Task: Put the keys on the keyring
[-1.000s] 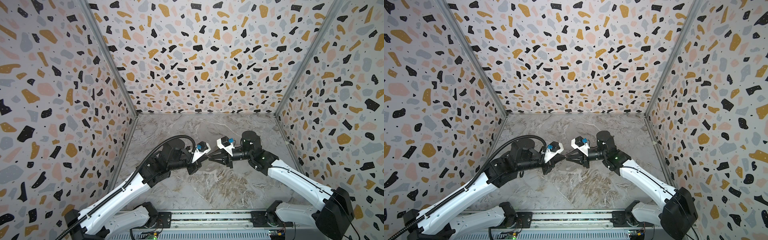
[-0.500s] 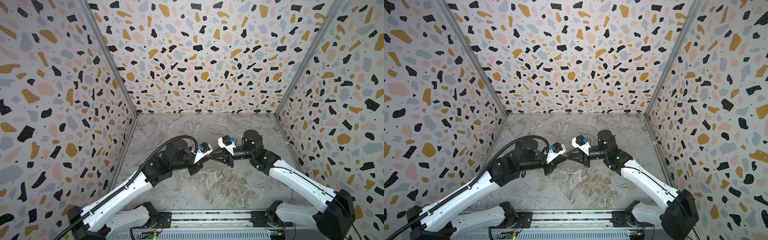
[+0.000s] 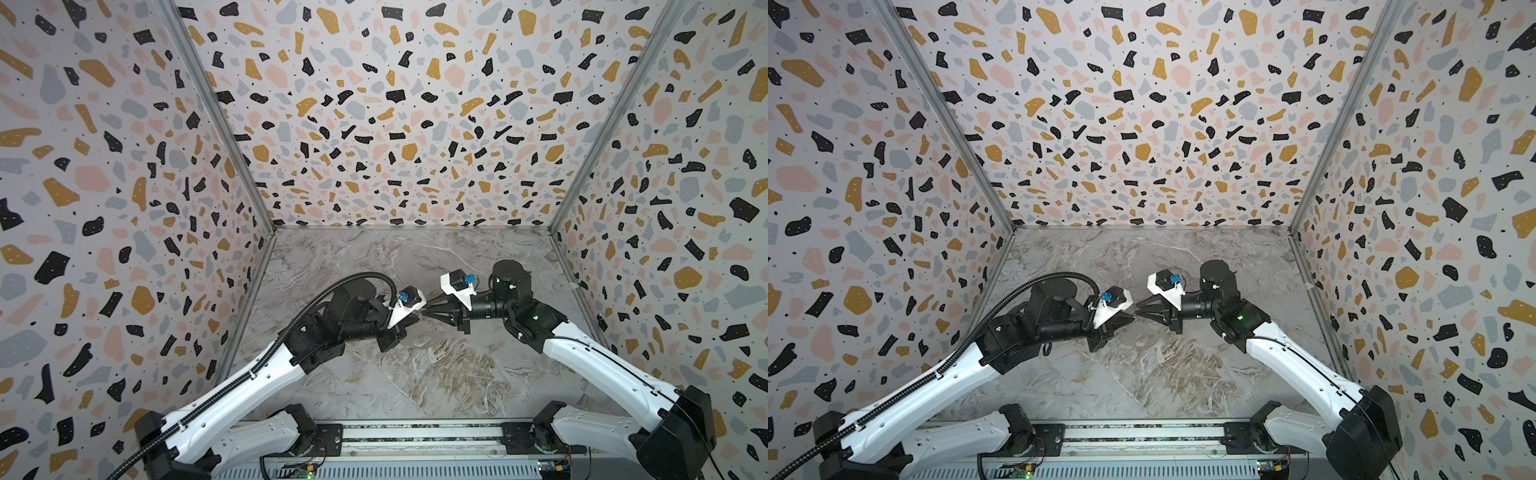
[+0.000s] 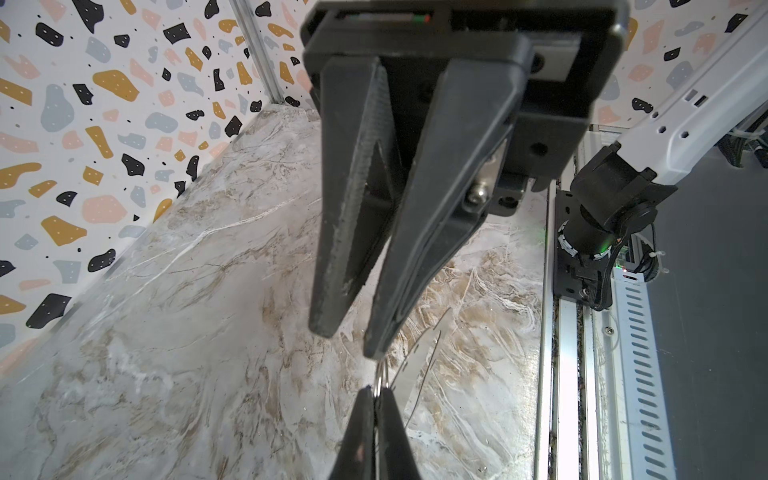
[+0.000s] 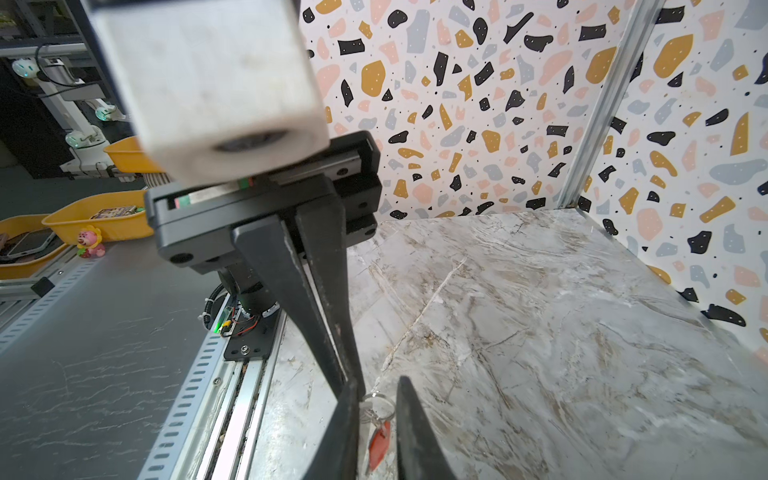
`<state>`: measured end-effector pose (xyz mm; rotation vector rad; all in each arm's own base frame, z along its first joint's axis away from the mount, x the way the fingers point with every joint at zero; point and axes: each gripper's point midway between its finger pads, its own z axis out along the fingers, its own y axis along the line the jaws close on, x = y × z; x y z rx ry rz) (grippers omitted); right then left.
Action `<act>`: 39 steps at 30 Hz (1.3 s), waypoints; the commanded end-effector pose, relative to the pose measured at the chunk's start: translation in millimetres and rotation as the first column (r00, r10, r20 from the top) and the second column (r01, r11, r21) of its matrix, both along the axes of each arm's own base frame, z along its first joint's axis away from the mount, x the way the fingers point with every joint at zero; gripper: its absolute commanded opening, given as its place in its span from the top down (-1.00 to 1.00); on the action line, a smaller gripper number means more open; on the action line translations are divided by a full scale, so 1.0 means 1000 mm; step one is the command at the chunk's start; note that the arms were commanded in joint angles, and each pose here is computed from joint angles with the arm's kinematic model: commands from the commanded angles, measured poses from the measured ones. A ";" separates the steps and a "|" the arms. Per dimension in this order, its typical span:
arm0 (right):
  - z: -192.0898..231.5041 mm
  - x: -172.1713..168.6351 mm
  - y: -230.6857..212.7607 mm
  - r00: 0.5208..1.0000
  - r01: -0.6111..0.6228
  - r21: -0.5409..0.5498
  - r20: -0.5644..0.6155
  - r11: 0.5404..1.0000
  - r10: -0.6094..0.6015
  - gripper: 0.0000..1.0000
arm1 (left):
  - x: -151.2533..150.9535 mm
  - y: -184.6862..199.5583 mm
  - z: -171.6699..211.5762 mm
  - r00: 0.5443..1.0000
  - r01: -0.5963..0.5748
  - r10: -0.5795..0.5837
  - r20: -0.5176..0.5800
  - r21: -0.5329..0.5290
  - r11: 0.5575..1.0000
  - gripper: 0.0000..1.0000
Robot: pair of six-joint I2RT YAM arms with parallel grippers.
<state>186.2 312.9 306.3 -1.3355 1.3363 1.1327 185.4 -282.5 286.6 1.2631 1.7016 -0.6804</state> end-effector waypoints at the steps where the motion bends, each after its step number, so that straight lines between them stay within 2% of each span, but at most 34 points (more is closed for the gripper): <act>1: 0.000 -0.010 -0.003 1.000 -0.015 -0.003 0.002 1.000 0.015 0.66 | -0.004 -0.002 0.018 0.998 0.023 -0.020 0.054 -0.049 0.999 1.00; 14: -0.002 -0.022 0.004 0.999 -0.047 0.002 -0.001 0.999 0.047 0.69 | -0.005 -0.003 0.022 0.998 0.033 -0.029 0.058 -0.068 0.997 1.00; 18: 0.000 -0.023 0.009 0.998 -0.058 0.003 -0.002 0.998 0.058 0.78 | -0.005 -0.006 0.023 0.998 0.043 -0.039 0.054 -0.070 0.997 1.00; 21: -0.002 -0.023 0.012 0.998 -0.061 -0.003 -0.005 0.998 0.061 0.99 | -0.005 -0.006 0.024 0.998 0.044 -0.039 0.057 -0.074 0.996 1.00; 23: -0.002 -0.023 0.012 0.999 -0.053 0.005 -0.006 0.999 0.053 1.00 | -0.004 -0.005 0.025 0.998 0.033 -0.028 0.062 -0.077 0.996 1.00; 26: 0.001 -0.024 0.010 0.999 -0.041 0.047 -0.014 0.998 0.042 1.00 | 0.002 0.000 0.030 0.996 -0.014 0.023 0.087 -0.103 0.995 1.00; 29: 0.003 -0.021 0.008 0.999 0.002 0.102 -0.035 0.995 0.002 1.00 | 0.007 0.009 0.042 0.986 -0.073 0.098 0.137 -0.177 0.981 1.00; 31: 0.006 -0.021 0.006 0.999 0.017 0.150 -0.053 0.989 -0.010 1.00 | 0.009 0.018 0.053 0.973 -0.115 0.159 0.165 -0.248 0.962 1.00; 34: 0.010 -0.023 0.004 0.997 0.023 0.219 -0.072 0.975 -0.007 1.00 | 0.010 0.032 0.064 0.952 -0.158 0.232 0.199 -0.329 0.931 0.87; 39: 0.020 -0.028 -0.001 0.997 0.017 0.307 -0.076 0.951 0.007 1.00 | 0.005 0.041 0.069 0.943 -0.158 0.252 0.216 -0.376 0.913 0.81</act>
